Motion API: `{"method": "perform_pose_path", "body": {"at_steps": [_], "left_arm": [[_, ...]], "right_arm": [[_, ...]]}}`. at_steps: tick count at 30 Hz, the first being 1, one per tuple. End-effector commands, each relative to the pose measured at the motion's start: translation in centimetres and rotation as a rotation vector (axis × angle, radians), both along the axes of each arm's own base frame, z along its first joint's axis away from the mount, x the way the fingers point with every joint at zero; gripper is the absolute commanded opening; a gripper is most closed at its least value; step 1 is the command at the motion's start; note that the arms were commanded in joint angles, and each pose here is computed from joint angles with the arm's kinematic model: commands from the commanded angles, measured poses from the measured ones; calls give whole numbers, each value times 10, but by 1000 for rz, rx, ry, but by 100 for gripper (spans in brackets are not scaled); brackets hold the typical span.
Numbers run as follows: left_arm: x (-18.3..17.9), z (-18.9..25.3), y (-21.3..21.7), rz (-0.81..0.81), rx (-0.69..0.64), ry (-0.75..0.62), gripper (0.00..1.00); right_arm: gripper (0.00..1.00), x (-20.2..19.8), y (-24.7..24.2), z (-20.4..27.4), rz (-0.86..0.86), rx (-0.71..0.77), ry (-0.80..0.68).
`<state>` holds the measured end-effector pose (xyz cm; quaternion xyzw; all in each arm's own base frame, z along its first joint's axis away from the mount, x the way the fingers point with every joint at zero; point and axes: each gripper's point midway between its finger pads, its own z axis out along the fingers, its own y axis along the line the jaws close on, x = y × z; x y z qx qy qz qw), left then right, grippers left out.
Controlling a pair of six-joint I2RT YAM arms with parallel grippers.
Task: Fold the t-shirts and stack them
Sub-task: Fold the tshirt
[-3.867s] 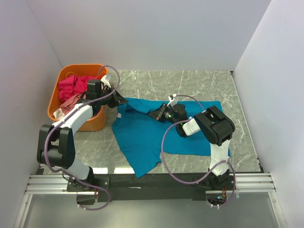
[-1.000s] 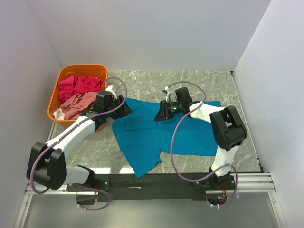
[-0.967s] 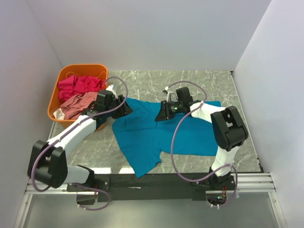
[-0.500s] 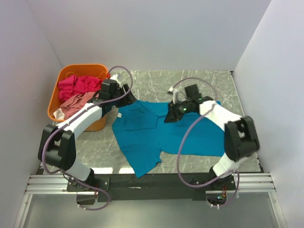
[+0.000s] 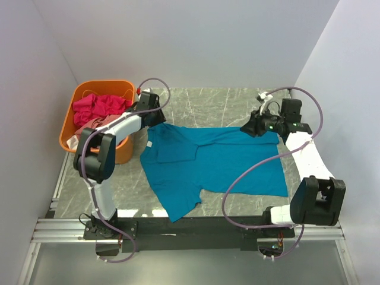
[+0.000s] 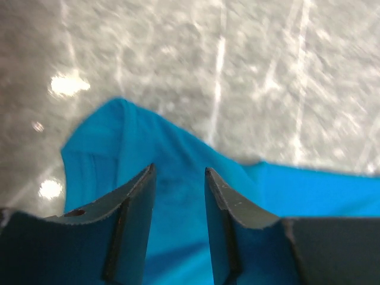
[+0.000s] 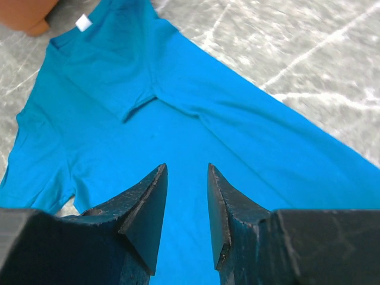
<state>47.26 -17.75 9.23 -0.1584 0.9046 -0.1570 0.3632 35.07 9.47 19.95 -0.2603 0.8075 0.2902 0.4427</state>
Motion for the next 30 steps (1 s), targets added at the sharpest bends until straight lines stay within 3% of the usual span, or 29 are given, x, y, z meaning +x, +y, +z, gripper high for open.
{"method": "perform_pose_path", "body": {"at_steps": [1,7,17,24,30], "left_arm": [[18,4,17,71,87,-9,43],[21,-20,27,65,199,62,44],[30,-43,32,45,273,109,43],[38,-42,33,41,298,91,30],[46,-44,40,44,300,98,6]], "right_arm": [[41,0,-8,6,2,38,-15],[41,4,-20,2,-31,64,13],[41,6,-29,-2,-58,82,35],[41,7,-38,-1,-80,69,34],[41,18,-72,-6,-204,-63,15]]}}
